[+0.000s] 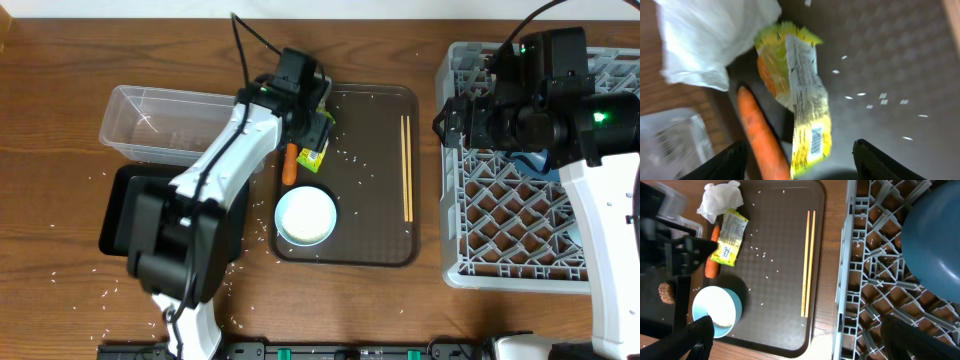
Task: Sort waste into correct bins and load items into the dishwasher rack
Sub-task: 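Carry the wrapper into the clear plastic container and open the left gripper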
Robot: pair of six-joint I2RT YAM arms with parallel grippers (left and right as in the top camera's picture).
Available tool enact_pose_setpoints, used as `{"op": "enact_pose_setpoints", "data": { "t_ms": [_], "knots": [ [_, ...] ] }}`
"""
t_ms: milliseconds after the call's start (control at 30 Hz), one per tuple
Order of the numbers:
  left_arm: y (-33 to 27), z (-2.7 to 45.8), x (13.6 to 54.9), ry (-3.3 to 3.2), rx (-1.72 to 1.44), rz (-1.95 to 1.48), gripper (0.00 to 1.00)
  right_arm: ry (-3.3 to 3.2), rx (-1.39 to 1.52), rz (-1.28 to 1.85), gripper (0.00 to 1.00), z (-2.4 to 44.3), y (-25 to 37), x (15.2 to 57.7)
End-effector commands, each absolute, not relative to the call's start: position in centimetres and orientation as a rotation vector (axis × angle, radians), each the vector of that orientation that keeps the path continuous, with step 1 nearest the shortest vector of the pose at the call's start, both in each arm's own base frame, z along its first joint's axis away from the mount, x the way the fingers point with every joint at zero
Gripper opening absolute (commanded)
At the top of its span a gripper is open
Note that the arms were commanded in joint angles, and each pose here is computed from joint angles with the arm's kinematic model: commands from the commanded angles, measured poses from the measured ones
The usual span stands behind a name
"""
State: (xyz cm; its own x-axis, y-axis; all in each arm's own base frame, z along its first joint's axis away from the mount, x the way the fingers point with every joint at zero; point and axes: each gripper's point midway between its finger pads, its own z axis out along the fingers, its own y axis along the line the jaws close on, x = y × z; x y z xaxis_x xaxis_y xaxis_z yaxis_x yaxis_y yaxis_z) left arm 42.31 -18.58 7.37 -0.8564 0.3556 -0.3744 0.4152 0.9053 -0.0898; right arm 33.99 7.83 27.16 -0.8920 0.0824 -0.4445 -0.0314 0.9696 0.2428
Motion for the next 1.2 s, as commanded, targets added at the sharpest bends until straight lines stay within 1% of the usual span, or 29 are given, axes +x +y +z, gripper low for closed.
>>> {"op": "enact_pose_setpoints", "data": {
  "t_ms": [0, 133, 167, 200, 233, 267, 300, 333, 433, 600, 667, 767, 800, 867, 1000, 1067, 1167],
  "knots": [
    [-19.3, 5.1, 42.3, 2.727, 0.654, -0.241, 0.69, 2.651, 0.011, 0.336, 0.99, 27.2, 8.2, 33.9],
    [-19.4, 1.8, 42.3, 2.775, 0.666, -0.235, 0.69, 2.655, 0.011, 0.336, 0.99, 27.2, 8.2, 33.8],
    [-19.4, 1.5, 42.3, 2.78, 0.667, -0.235, 0.67, 2.656, 0.011, 0.336, 0.99, 27.1, 8.2, 33.8],
    [-19.4, 1.2, 42.3, 2.783, 0.667, -0.234, 0.63, 2.657, 0.011, 0.336, 0.99, 27.1, 8.2, 33.7],
    [-19.4, 1.2, 42.3, 2.783, 0.668, -0.234, 0.54, 2.658, 0.011, 0.335, 0.99, 27.1, 8.2, 33.7],
    [-19.4, 1.2, 42.4, 2.781, 0.667, -0.235, 0.34, 2.659, 0.011, 0.335, 0.99, 27.1, 8.2, 33.7],
    [-19.4, 1.5, 42.4, 2.776, 0.665, -0.236, 0.19, 2.659, 0.012, 0.335, 0.99, 27.1, 8.2, 33.7],
    [-19.5, 1.9, 42.5, 2.77, 0.664, -0.237, 0.06, 2.659, 0.012, 0.335, 0.99, 27.1, 8.2, 33.7],
    [-19.7, 4.1, 42.7, 2.742, 0.656, -0.243, 0.06, 2.658, 0.011, 0.335, 0.99, 27.1, 8.2, 33.7],
    [-19.1, 10.9, 43.0, 2.633, 0.57, -0.239, 0.06, 2.659, 0.011, 0.335, 0.99, 27.1, 8.2, 33.7],
    [-17.4, 13.2, 43.4, 2.602, 0.474, -0.16, 0.07, 2.659, 0.011, 0.335, 0.99, 27.1, 8.2, 33.7],
    [-12.3, 15.6, 43.9, 2.586, 0.179, 0.049, 0.06, 2.658, 0.011, 0.335, 0.99, 27.1, 8.2, 33.7],
    [-10.4, 15.8, 43.9, 2.59, 0.055, 0.104, 0.06, 2.658, 0.011, 0.335, 0.99, 27.1, 8.2, 33.7],
    [-6.1, 15.3, 43.5, 2.601, -0.287, 0.176, 0.06, 2.658, 0.011, 0.335, 0.99, 27.1, 8.2, 33.7],
    [-0.7, 12.8, 42.2, 2.533, -0.892, 0.145, 0.06, 2.658, 0.011, 0.335, 0.99, 27.1, 8.2, 33.7],
    [0.9, 11.5, 41.7, 2.493, -1.105, 0.1, 0.06, 2.658, 0.011, 0.335, 0.99, 27.1, 8.2, 33.7],
    [2.0, 10.8, 41.6, 2.446, -1.25, 0.039, 0.06, 2.656, 0.011, 0.336, 0.99, 27.1, 8.2, 33.8]
  ]
}}
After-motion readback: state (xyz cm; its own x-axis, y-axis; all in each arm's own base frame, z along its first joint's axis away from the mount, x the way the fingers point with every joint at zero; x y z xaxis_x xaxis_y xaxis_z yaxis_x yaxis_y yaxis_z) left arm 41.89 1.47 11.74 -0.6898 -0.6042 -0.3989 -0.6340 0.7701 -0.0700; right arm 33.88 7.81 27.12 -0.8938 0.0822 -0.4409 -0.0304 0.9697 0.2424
